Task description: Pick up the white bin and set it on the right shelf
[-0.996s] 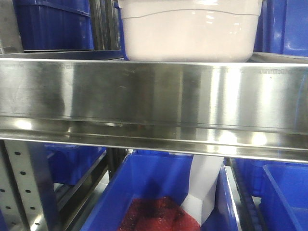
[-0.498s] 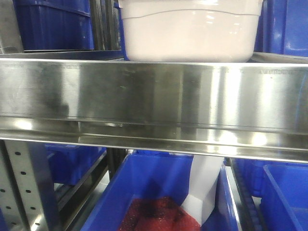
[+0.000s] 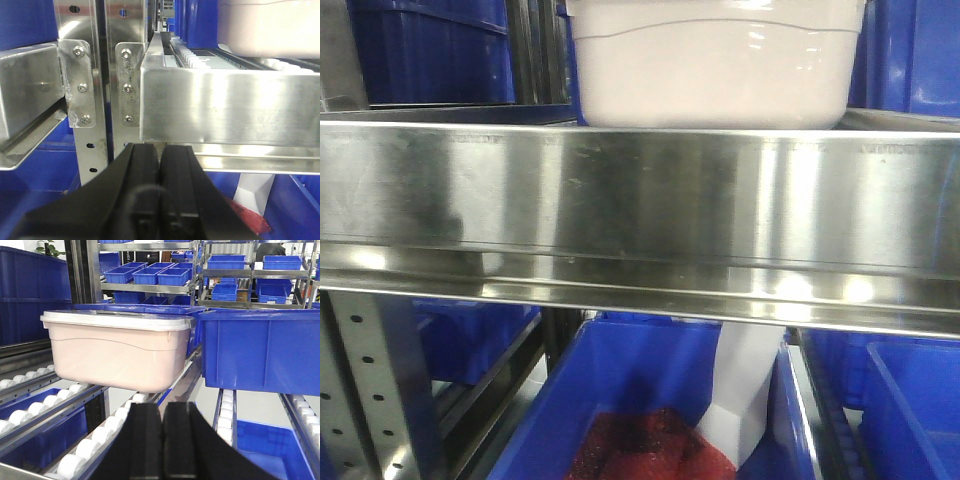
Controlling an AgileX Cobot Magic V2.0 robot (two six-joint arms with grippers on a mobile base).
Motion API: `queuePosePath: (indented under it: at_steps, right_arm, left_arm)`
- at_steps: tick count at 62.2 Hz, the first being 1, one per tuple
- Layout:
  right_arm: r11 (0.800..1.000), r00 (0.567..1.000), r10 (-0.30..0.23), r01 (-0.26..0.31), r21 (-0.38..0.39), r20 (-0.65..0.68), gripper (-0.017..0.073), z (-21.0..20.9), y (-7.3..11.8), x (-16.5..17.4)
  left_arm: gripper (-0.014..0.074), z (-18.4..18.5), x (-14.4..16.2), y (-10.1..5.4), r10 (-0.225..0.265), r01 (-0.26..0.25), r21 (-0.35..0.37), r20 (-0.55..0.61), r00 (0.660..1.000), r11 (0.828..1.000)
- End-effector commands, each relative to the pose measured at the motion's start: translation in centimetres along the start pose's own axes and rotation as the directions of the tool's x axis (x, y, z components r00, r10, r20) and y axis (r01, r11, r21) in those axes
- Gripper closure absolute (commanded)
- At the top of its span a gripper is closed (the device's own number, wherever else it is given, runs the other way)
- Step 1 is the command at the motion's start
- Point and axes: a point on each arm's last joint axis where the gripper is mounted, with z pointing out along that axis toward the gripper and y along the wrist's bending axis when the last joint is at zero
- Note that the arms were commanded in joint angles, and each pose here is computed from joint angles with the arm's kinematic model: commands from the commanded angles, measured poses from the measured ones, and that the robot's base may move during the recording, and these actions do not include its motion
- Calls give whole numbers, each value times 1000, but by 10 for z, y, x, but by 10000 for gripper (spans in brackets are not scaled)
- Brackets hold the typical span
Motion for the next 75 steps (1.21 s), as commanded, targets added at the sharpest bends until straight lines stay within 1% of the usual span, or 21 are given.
queuePosePath:
  at_steps: [1,61,71,75]
  right_arm:
    - [999,997,17,-20,36,81,482,-1,-3,-13]
    - [999,997,18,-21,36,80,482,-1,-3,-13]
    - [997,996,-14,7,81,86,482,2,-8,-8]
    - [993,996,-50,41,113,78,482,4,-12,-2]
  left_arm:
    - [713,-1,-4,1,-8,8,-1,91,996,1000]
    - [713,-1,-4,1,-8,8,-1,91,996,1000]
    - [713,-1,-4,1,-8,8,-1,91,996,1000]
    - [713,-1,-4,1,-8,8,-1,91,996,1000]
